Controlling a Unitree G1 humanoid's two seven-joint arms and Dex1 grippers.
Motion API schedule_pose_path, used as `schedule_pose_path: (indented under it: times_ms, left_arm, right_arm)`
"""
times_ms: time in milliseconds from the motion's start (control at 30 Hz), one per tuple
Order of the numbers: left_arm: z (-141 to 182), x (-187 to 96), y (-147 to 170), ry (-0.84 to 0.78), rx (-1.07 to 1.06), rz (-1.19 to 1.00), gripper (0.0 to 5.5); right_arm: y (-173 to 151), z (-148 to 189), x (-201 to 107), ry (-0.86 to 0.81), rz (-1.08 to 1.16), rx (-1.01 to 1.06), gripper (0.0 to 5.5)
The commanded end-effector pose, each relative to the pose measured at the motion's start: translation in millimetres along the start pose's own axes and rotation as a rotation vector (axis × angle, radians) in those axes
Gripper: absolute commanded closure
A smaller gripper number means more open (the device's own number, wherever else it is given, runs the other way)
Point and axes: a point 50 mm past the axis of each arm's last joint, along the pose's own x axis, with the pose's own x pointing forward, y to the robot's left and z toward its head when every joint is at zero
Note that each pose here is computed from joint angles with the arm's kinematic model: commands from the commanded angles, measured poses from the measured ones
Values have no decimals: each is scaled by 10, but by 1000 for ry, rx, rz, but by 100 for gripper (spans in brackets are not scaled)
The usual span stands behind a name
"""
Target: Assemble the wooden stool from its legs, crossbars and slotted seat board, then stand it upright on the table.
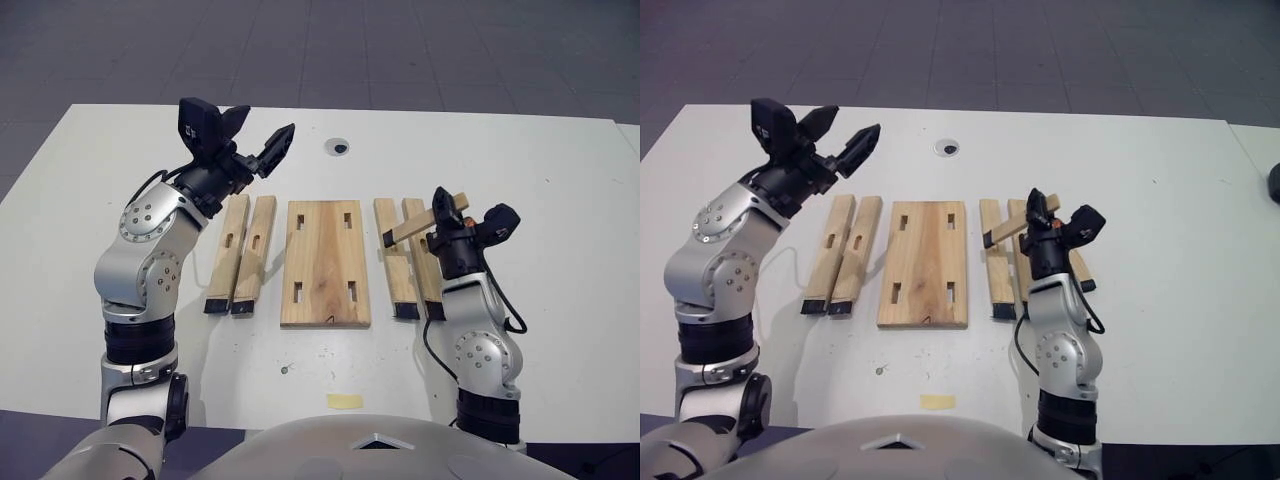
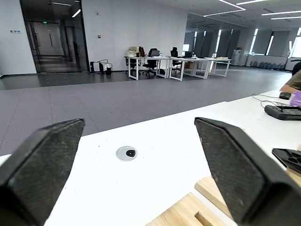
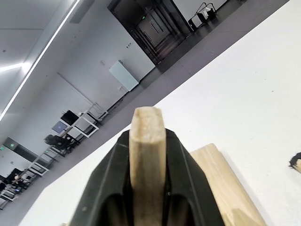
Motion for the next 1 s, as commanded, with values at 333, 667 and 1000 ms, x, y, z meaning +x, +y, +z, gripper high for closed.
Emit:
schedule_pose_path:
  times_ms: [333, 667, 1000]
  left_arm:
    - [28, -9, 47, -3, 43, 58, 10]
    - [-24, 25, 25, 16, 48, 46, 10]
    - [-43, 18, 21, 23, 55, 60, 10]
  right_arm:
    - [-111, -50, 79, 29, -32, -181, 509]
    - [9, -29, 91, 19, 48, -284, 509]
    - [180, 55, 130, -28, 109, -284, 509]
